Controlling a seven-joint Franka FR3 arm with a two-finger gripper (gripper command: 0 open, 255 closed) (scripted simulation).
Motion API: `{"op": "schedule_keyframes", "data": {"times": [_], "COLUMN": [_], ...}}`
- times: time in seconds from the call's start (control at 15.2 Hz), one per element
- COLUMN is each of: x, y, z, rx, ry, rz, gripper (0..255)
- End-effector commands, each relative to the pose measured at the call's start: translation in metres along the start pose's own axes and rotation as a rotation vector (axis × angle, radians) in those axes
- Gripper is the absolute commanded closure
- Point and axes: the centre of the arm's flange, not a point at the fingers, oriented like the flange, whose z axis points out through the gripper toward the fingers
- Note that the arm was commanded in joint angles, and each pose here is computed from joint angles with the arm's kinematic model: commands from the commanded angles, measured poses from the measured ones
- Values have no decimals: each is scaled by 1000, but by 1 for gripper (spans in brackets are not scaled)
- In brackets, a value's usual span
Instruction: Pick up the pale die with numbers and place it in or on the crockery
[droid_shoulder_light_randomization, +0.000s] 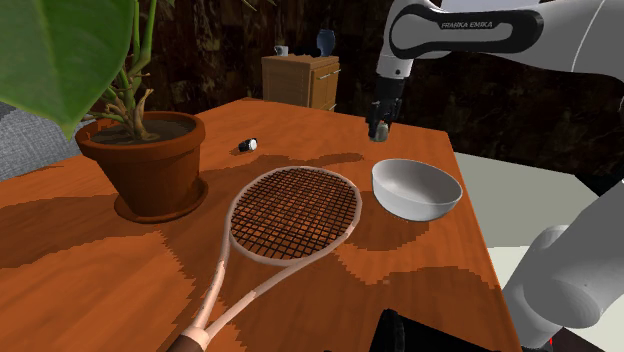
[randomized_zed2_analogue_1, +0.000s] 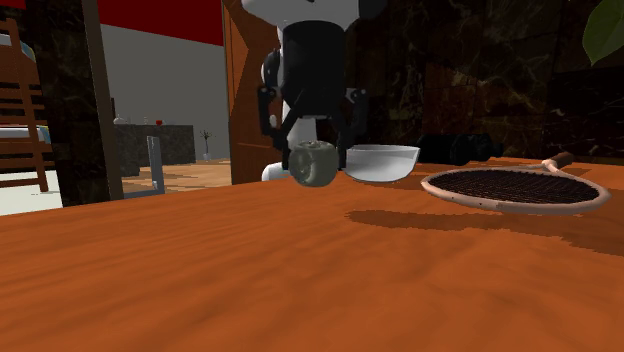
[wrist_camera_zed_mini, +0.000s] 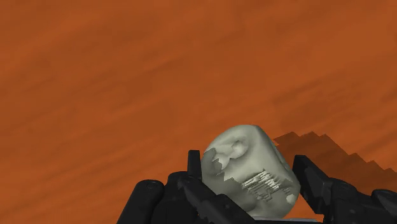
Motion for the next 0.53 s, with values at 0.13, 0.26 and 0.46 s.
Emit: {"op": "schedule_keyframes", "data": {"times": [0.13,0.26,0.46], "x": [0,0,0], "y": [-1,-1,-1], "z": [-21,-31,-47], "rx": [0,0,0], "ry": [0,0,0], "rz": [0,0,0], "gripper": [255,255,255]}}
